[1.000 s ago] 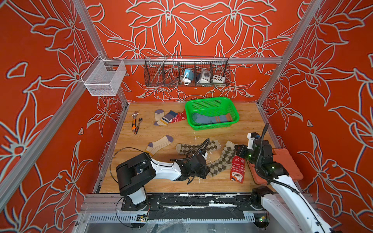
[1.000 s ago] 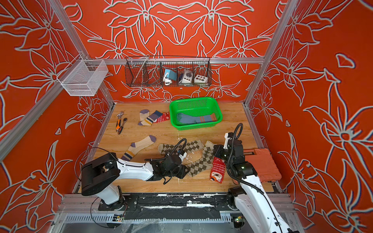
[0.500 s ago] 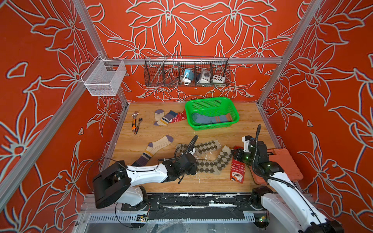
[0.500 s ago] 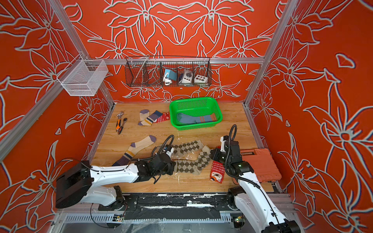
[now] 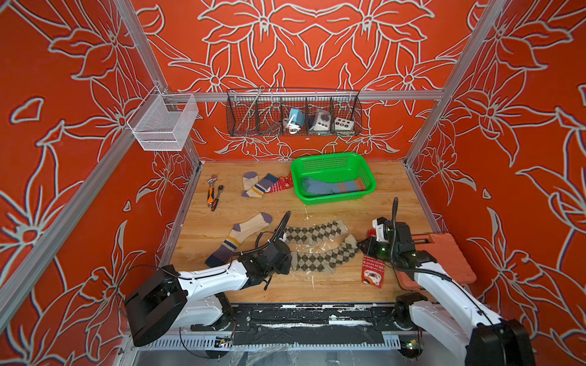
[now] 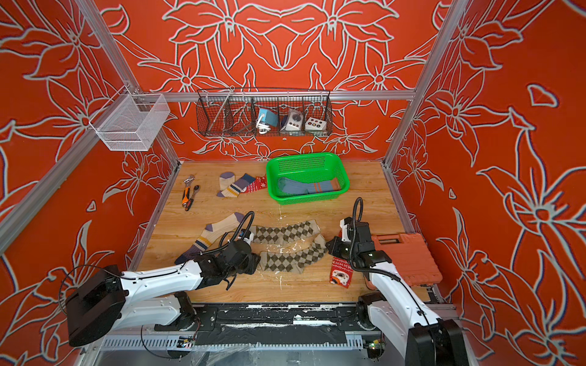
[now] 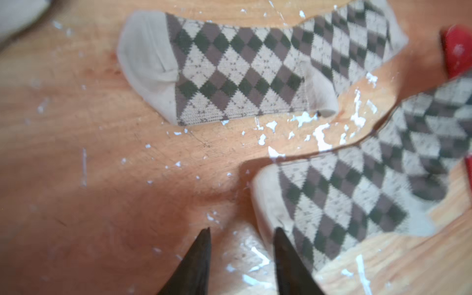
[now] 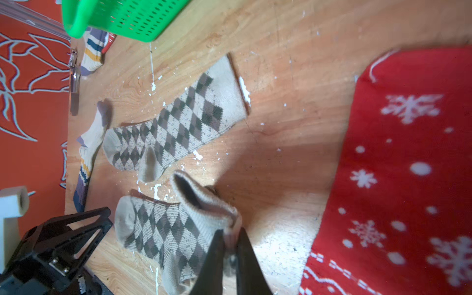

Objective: Place the socks together as a pair
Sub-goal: Flatten out the sock at the center of the board.

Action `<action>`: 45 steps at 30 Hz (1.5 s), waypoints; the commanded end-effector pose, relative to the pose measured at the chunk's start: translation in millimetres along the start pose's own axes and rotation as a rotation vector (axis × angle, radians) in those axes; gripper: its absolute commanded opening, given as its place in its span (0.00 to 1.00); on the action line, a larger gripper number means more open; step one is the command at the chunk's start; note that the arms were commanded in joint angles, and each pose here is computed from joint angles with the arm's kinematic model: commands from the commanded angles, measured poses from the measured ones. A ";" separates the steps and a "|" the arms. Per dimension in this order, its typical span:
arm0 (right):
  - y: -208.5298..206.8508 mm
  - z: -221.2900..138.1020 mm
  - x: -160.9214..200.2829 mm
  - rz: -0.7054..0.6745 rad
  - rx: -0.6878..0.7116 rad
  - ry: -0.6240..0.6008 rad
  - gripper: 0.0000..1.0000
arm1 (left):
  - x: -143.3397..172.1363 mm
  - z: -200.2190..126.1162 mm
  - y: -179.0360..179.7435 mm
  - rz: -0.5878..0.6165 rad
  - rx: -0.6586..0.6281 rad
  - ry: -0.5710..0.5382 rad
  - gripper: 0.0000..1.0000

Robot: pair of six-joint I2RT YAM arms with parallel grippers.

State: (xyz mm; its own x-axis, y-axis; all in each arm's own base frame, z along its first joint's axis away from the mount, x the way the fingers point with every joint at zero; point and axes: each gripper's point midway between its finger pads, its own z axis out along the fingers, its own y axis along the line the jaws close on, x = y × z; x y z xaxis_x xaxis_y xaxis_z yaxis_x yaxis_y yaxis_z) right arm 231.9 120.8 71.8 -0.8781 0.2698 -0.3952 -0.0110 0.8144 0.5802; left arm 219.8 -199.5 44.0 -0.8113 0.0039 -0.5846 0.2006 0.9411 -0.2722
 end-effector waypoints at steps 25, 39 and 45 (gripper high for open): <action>20.5 -39.2 -46.2 -0.245 0.144 -0.128 0.45 | 14.9 20.7 -14.9 -0.001 0.059 0.051 0.21; 35.2 -8.4 -46.9 -0.272 0.100 0.002 0.43 | -14.8 2.5 39.8 -0.031 -0.119 -0.031 0.10; 38.0 4.8 -44.3 -0.297 0.113 0.061 0.43 | -14.5 4.7 42.2 -0.040 -0.099 -0.016 0.26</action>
State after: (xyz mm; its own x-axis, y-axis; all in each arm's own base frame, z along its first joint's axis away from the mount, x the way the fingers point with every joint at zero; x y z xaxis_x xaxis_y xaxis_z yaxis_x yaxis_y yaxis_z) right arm 269.7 134.6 103.8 -0.8754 0.0229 -0.4828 -0.1801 0.9115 0.3698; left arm 245.0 -163.2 38.9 -0.8013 -0.0527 -0.5959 0.1040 0.9687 -0.2255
